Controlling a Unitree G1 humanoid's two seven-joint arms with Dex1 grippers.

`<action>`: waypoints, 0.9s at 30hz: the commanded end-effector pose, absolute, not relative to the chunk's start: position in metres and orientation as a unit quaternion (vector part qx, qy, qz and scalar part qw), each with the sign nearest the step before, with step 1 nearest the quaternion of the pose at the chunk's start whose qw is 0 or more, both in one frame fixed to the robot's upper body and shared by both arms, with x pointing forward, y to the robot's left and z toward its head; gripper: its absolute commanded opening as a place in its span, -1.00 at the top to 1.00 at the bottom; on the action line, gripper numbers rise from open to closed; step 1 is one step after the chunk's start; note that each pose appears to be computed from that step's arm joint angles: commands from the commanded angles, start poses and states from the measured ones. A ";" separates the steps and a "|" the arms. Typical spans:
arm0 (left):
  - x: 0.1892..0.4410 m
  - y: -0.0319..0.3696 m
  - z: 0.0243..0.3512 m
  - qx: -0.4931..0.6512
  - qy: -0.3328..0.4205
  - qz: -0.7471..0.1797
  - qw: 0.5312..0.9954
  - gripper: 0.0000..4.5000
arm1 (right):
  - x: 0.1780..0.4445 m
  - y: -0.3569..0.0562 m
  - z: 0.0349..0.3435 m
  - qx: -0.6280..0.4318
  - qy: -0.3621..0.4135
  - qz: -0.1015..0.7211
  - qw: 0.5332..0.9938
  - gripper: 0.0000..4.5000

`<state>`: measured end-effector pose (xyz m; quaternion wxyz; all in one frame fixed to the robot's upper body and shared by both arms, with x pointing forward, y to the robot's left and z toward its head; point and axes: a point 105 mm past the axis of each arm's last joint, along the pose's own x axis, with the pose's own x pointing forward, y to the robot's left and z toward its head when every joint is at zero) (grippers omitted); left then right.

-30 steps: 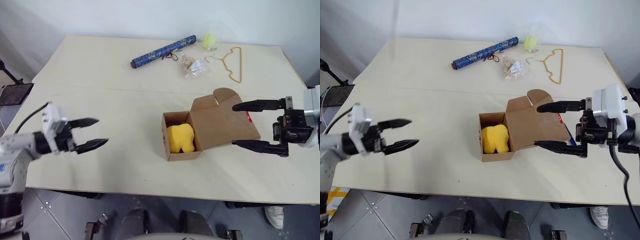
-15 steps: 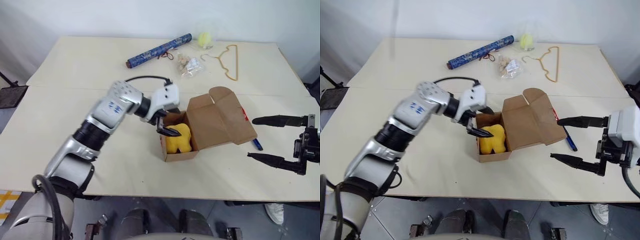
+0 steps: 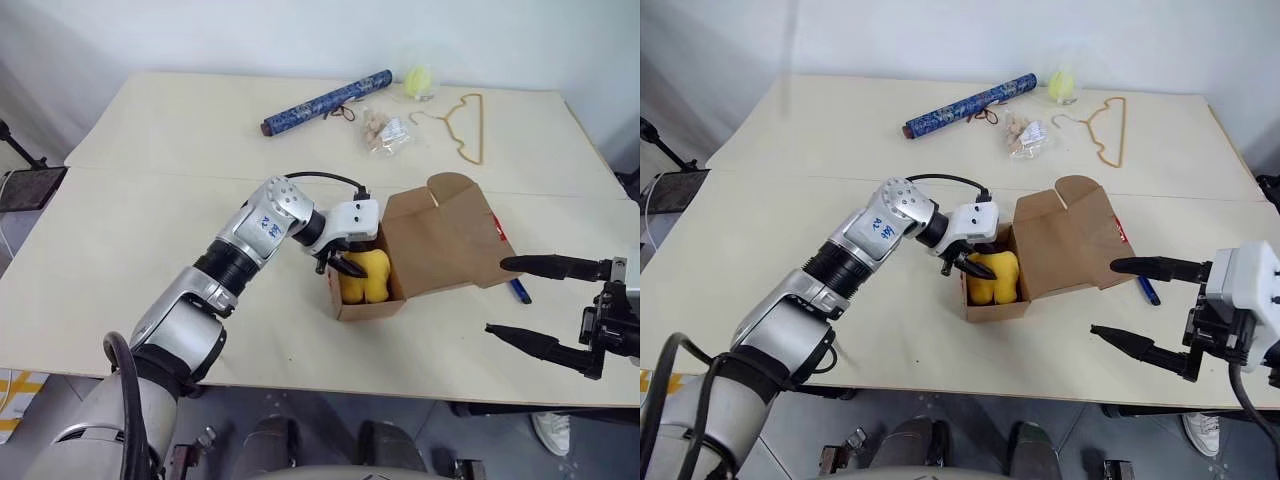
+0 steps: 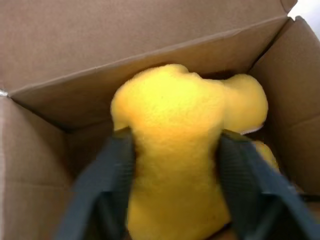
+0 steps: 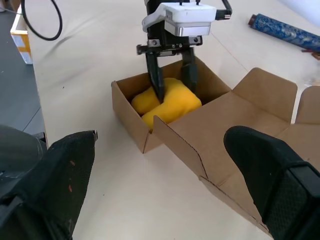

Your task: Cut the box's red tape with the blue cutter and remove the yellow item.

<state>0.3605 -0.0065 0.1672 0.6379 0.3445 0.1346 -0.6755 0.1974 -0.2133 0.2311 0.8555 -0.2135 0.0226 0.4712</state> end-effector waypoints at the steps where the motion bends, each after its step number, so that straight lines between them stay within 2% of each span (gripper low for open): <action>1: 0.355 -0.022 0.202 0.301 0.070 -0.705 0.638 0.58 | 0.195 -0.208 0.236 -0.222 -0.002 0.470 0.854 -1.00; 4: 0.354 -0.027 0.231 0.229 0.017 -0.722 0.652 0.95 | 0.198 -0.208 0.236 -0.220 -0.009 0.468 0.856 -1.00; 9: 0.354 -0.019 0.250 0.144 -0.046 -0.742 0.653 0.98 | 0.205 -0.211 0.237 -0.228 -0.021 0.463 0.856 -1.00; 12: 0.357 -0.012 0.254 0.136 -0.088 -0.736 0.658 0.98 | 0.211 -0.213 0.240 -0.230 -0.031 0.459 0.858 -1.00; 14: 0.377 0.028 0.285 0.034 -0.198 -0.652 0.731 0.98 | 0.217 -0.203 0.241 -0.222 -0.048 0.479 0.848 -1.00; 16: 0.386 0.073 0.298 -0.012 -0.254 -0.581 0.773 0.98 | 0.222 -0.192 0.242 -0.211 -0.066 0.496 0.840 -1.00; 20: 0.385 0.138 0.286 0.020 -0.239 -0.505 0.829 0.98 | 0.227 -0.171 0.244 -0.186 -0.102 0.524 0.825 -1.00; 23: 0.370 0.198 0.249 0.074 -0.165 -0.453 0.873 0.98 | 0.228 -0.150 0.238 -0.165 -0.117 0.566 0.799 -1.00; 27: 0.339 0.240 0.193 0.146 -0.056 -0.432 0.888 0.98 | 0.230 -0.133 0.230 -0.145 -0.118 0.602 0.776 -1.00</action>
